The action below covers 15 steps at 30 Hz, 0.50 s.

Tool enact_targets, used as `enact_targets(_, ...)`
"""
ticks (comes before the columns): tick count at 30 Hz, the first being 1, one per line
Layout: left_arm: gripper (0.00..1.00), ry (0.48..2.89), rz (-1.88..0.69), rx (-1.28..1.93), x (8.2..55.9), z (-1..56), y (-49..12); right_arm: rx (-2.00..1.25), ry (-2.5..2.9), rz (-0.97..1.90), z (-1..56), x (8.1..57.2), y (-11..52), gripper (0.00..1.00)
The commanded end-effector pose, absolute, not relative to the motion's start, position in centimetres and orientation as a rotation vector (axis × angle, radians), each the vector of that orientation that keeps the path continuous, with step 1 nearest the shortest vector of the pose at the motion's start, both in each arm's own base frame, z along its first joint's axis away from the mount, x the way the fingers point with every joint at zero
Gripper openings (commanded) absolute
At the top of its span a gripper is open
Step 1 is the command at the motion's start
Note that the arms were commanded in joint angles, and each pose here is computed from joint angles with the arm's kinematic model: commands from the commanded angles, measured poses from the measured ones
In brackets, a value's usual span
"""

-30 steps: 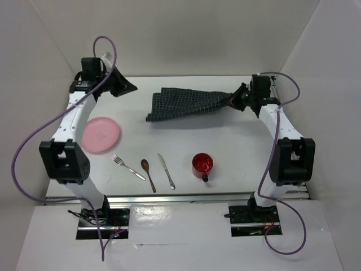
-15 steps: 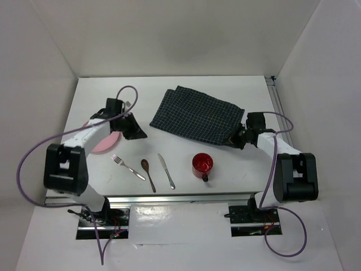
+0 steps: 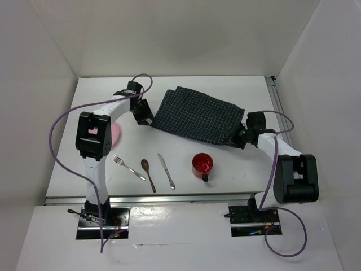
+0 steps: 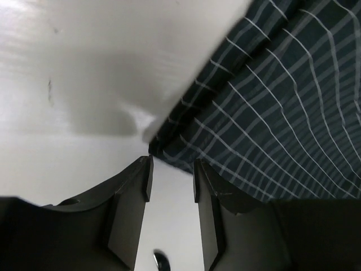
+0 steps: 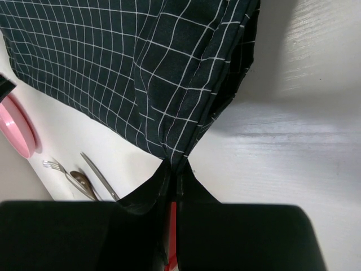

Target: Set the dinner table for one person

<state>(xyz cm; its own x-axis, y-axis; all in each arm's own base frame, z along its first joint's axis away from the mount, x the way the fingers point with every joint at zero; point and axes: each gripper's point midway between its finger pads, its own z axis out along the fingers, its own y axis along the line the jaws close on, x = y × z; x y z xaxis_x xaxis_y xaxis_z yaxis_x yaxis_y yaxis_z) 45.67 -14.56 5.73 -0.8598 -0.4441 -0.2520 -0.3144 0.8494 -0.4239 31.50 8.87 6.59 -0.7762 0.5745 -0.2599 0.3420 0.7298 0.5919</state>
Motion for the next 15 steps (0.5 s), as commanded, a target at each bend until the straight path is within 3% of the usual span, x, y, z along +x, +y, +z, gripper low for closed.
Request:
enact_targets(1,0.51,2.741,-0.488,-0.586,46.1,4.4,-15.6,0.674,2.477,0.733,7.5,31.8,8.6,0.00)
enact_targets(8,0.45,2.782,-0.419,-0.554,46.8,3.7,-16.5,0.667,2.487,0.728,7.5,31.8,8.6,0.00)
enact_targets(10,0.26,2.782,-0.419,-0.554,46.8,3.7,-16.5,0.667,2.487,0.728,7.5,31.8,8.6,0.00)
enact_targets(12,0.00,2.774,-0.440,-0.564,46.8,4.2,-16.8,0.662,2.479,0.730,7.8,32.1,8.6,0.00)
enact_targets(15,0.00,2.728,-0.464,-0.549,47.1,6.6,-16.8,0.666,2.478,0.718,7.9,32.2,8.4,0.00)
